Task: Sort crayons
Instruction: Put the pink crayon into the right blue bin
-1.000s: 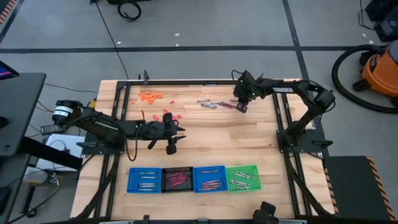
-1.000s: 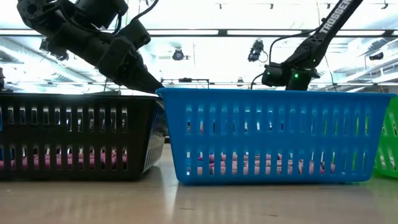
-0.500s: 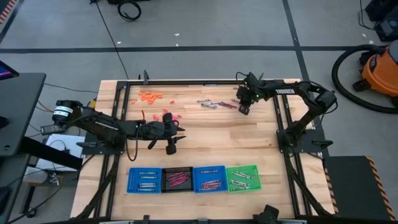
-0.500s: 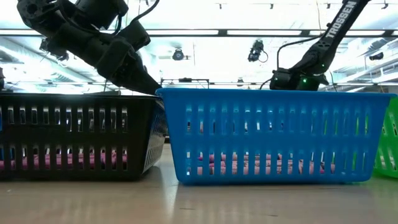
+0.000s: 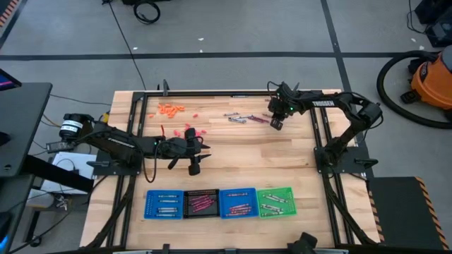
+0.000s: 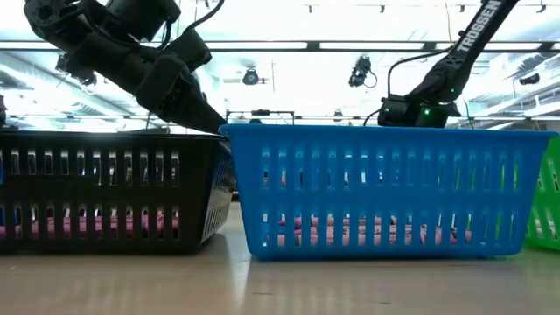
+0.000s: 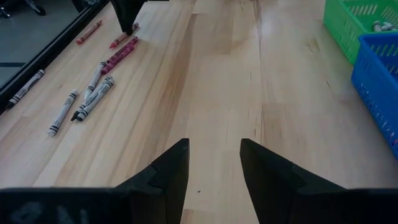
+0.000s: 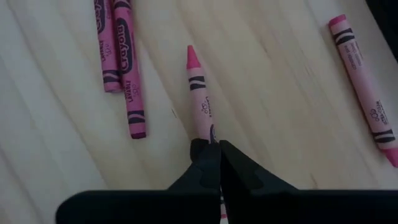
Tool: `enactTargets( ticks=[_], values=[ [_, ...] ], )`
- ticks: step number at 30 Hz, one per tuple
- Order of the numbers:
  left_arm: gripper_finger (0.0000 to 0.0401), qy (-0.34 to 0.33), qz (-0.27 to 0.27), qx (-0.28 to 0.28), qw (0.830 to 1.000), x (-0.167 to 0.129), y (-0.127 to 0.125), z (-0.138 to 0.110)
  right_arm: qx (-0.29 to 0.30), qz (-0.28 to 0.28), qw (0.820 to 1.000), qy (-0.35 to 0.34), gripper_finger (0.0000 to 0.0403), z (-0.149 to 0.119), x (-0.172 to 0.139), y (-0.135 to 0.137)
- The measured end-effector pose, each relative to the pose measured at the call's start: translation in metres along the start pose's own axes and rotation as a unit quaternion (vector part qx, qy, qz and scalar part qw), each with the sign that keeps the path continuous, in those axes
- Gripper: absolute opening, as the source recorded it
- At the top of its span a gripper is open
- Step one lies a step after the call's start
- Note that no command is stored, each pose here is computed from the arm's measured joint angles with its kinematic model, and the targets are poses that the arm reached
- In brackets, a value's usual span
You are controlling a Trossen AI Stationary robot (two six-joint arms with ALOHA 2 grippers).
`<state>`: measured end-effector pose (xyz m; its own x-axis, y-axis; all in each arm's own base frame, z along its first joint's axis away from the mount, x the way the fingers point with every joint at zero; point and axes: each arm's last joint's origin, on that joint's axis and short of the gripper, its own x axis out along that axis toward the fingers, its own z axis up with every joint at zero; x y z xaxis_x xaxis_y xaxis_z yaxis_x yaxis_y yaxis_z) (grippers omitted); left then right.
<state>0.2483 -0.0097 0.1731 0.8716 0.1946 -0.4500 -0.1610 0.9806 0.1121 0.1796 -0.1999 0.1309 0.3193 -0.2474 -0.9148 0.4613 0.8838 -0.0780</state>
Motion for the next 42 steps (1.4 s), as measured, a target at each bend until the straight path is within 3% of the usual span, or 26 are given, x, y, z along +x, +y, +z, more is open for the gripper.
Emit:
enactTargets(
  ticks=[10,14,20,31,42],
  values=[
    [0.0155,0.004,0.000,0.001,1.000,0.000,0.000,-0.001,0.004,0.014,1.000,-0.016,0.0007,0.024,-0.024,0.016],
    [0.0155,0.005,0.000,0.001,1.000,0.000,0.000,-0.001,-0.017,0.041,0.999,-0.021,0.0007,0.036,-0.032,0.039],
    [0.0155,0.005,0.000,0.001,1.000,0.000,0.000,-0.001,-0.042,0.032,0.998,-0.026,0.0007,0.049,-0.041,0.067],
    [0.0155,0.013,0.000,-0.001,1.000,0.000,0.000,-0.003,-0.069,0.087,0.992,-0.060,0.0007,0.073,-0.065,0.125],
    [0.0155,0.014,0.000,-0.001,1.000,0.000,0.000,-0.003,-0.075,0.164,0.980,-0.088,0.0007,0.074,-0.088,0.197]
  ],
)
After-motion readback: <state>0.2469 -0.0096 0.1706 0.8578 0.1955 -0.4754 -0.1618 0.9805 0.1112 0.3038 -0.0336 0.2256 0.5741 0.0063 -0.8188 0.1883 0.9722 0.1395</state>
